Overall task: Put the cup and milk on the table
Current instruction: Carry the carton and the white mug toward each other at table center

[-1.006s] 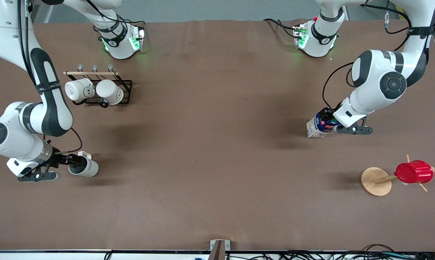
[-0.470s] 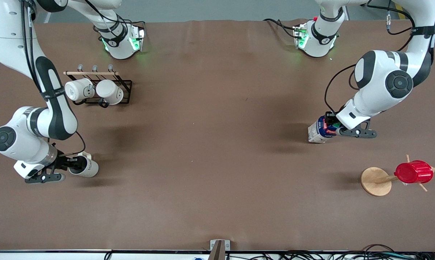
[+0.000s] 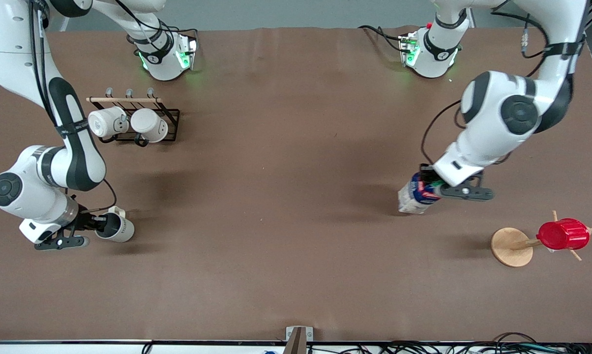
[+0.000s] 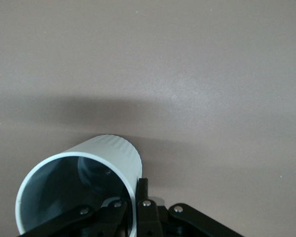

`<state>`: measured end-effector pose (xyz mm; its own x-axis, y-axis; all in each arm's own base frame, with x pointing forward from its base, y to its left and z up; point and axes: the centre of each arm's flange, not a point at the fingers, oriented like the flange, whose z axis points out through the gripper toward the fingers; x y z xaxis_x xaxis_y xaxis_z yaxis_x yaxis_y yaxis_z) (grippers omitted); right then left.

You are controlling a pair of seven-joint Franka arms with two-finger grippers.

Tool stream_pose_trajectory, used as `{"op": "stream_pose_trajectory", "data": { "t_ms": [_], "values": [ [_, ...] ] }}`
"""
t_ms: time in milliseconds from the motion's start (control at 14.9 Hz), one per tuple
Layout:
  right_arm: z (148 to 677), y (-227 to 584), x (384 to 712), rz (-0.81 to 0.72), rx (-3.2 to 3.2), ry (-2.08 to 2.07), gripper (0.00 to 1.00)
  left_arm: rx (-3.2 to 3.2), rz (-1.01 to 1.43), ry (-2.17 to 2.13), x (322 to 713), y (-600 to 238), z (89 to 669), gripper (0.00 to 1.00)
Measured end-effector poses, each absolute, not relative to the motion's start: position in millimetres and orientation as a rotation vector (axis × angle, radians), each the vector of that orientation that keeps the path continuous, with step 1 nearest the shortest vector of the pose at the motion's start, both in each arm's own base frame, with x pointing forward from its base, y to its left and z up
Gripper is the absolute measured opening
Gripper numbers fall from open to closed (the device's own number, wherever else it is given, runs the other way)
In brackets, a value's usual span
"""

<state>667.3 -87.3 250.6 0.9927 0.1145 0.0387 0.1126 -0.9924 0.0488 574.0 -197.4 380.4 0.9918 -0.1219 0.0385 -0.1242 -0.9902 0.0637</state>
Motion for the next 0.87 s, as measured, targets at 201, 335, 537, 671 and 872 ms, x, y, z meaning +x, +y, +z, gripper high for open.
{"op": "stream_pose_trajectory", "data": {
  "t_ms": [201, 335, 537, 671, 872],
  "values": [
    [297, -45, 673, -0.003, 3.116, 0.12, 0.04, 3.046, 0.036, -0.176, 574, -271, 367, 0.42],
    [335, 21, 673, 0.018, 3.149, 0.048, 0.04, 3.032, 0.028, -0.146, 571, -314, 360, 0.42],
    [358, 133, 658, 0.03, 3.216, -0.071, 0.04, 3.016, 0.015, -0.131, 561, -368, 352, 0.42],
    [362, 193, 644, 0.017, 3.252, -0.14, 0.04, 3.009, -0.001, -0.117, 554, -402, 349, 0.42],
    [362, 272, 618, -0.019, 3.295, -0.203, 0.04, 3.009, -0.042, -0.129, 542, -447, 345, 0.42]
  ]
}}
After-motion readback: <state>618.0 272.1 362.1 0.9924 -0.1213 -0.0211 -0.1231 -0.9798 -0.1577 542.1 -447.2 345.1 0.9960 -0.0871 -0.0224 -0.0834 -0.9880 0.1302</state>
